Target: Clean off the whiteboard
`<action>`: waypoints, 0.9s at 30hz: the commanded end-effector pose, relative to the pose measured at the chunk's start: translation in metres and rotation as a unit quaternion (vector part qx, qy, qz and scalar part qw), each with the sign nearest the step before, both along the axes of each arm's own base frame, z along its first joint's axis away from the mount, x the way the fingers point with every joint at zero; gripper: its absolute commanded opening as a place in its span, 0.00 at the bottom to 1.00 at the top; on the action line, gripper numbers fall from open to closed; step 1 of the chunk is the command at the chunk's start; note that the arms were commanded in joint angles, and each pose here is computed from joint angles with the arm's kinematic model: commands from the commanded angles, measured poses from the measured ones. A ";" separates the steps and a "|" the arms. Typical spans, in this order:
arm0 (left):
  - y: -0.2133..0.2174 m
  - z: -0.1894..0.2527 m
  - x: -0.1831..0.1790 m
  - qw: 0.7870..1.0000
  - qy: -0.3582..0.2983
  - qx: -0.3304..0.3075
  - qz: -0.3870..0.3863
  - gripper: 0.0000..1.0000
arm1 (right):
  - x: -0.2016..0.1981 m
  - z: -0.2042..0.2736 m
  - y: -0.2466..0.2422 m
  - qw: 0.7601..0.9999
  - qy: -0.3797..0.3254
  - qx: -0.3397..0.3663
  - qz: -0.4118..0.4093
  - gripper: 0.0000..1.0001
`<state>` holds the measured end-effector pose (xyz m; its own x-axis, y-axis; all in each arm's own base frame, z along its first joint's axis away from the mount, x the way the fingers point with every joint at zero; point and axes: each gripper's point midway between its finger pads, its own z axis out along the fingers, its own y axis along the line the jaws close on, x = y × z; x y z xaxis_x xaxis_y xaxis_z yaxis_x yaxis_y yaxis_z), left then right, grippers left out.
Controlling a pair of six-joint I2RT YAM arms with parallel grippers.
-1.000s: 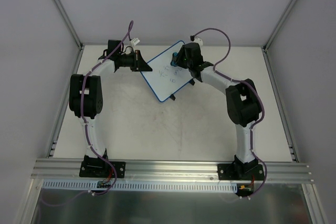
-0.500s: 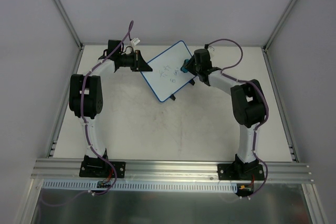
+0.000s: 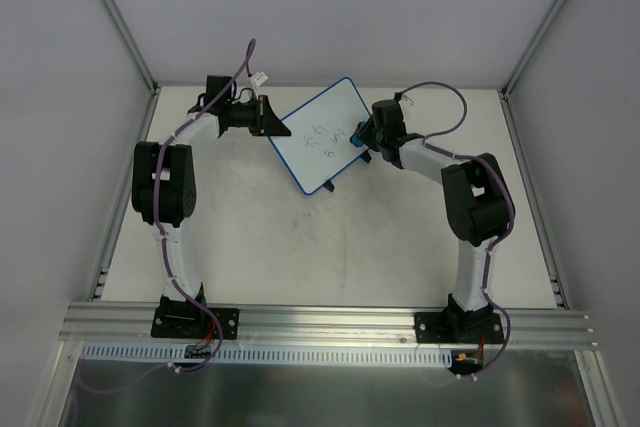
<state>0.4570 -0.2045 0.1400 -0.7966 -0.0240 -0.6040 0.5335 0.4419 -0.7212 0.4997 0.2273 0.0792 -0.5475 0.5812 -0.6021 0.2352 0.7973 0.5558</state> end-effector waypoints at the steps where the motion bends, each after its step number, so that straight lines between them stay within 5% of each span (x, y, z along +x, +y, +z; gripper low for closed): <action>1: -0.026 -0.011 -0.011 0.997 -0.048 0.030 -0.046 0.00 | -0.044 -0.056 0.007 0.992 0.094 -0.069 0.054 0.00; 12: -0.027 -0.014 -0.011 0.997 -0.044 0.029 -0.048 0.00 | -0.031 0.010 0.105 0.977 -0.026 -0.096 0.187 0.00; 27: -0.027 -0.013 -0.012 0.997 -0.046 0.031 -0.048 0.00 | -0.042 0.042 0.179 0.942 -0.102 -0.083 0.309 0.00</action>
<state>0.4585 -0.2029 0.1380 -0.8002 -0.0276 -0.5991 0.5222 0.4593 -0.7186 0.4893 0.3436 0.1413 -0.5686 0.1844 -0.8017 -0.2176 0.9061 0.3628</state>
